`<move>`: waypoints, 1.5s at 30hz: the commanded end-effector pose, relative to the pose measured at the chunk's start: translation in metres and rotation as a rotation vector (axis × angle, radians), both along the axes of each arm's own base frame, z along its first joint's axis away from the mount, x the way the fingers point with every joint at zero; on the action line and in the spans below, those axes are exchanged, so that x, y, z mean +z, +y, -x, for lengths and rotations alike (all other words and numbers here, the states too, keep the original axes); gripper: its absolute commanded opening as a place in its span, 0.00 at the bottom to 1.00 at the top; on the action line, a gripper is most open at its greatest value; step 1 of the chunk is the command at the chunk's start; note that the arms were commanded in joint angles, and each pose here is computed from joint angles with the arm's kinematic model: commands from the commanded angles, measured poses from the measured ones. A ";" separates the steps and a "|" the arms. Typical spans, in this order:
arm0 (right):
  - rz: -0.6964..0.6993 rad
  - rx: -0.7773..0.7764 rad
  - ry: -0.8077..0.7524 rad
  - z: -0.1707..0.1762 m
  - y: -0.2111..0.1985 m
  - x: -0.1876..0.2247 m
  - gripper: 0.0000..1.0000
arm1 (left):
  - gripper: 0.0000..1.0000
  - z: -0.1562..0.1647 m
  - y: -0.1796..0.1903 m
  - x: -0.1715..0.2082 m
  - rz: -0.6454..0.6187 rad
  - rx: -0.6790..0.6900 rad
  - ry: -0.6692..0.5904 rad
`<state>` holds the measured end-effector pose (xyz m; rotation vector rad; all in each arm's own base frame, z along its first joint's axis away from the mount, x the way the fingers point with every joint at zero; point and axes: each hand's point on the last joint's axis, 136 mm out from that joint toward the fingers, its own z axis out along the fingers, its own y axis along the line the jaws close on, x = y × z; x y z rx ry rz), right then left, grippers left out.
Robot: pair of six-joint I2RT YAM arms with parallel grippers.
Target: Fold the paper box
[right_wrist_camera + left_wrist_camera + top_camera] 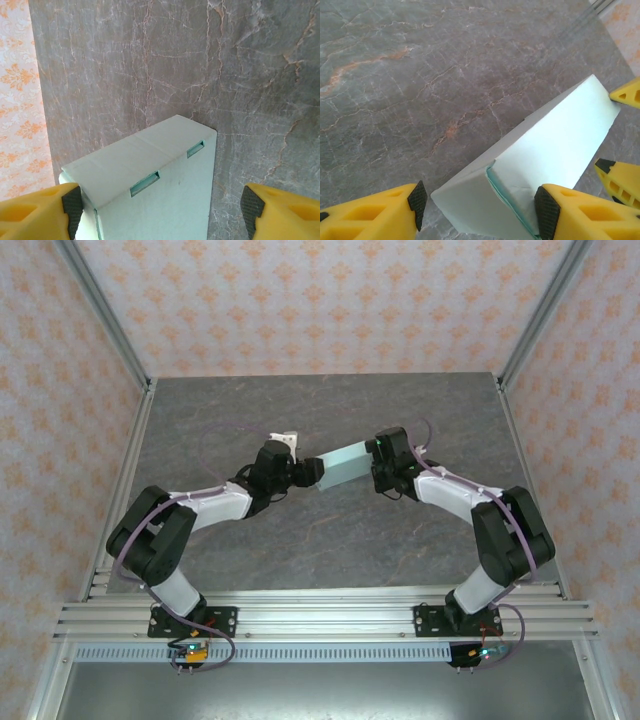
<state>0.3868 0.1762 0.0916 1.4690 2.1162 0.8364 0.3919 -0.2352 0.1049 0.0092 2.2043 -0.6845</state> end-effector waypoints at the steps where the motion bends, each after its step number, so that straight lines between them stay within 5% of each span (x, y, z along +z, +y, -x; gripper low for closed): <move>1: 0.054 0.030 0.181 0.032 -0.006 -0.039 0.82 | 0.63 0.016 0.018 -0.044 -0.077 0.043 0.084; 8: 0.063 0.045 0.135 0.024 -0.004 -0.022 0.83 | 0.63 0.022 0.027 -0.044 -0.116 0.048 0.070; 14: 0.031 0.027 0.108 0.020 -0.004 0.029 1.00 | 0.63 0.023 0.026 -0.053 -0.135 0.031 0.067; 17: 0.054 0.079 0.130 0.019 0.005 0.040 0.99 | 0.63 0.025 0.023 -0.057 -0.149 0.019 0.063; 28: 0.007 0.153 0.304 0.013 0.064 0.010 1.00 | 0.63 0.025 0.020 -0.055 -0.168 0.014 0.048; 36: -0.023 0.099 0.387 0.017 0.070 -0.023 0.92 | 0.63 0.023 0.019 -0.039 -0.159 0.011 0.001; 45: -0.126 0.004 0.351 0.009 0.075 -0.022 0.70 | 0.64 0.024 0.026 0.011 -0.080 0.062 -0.086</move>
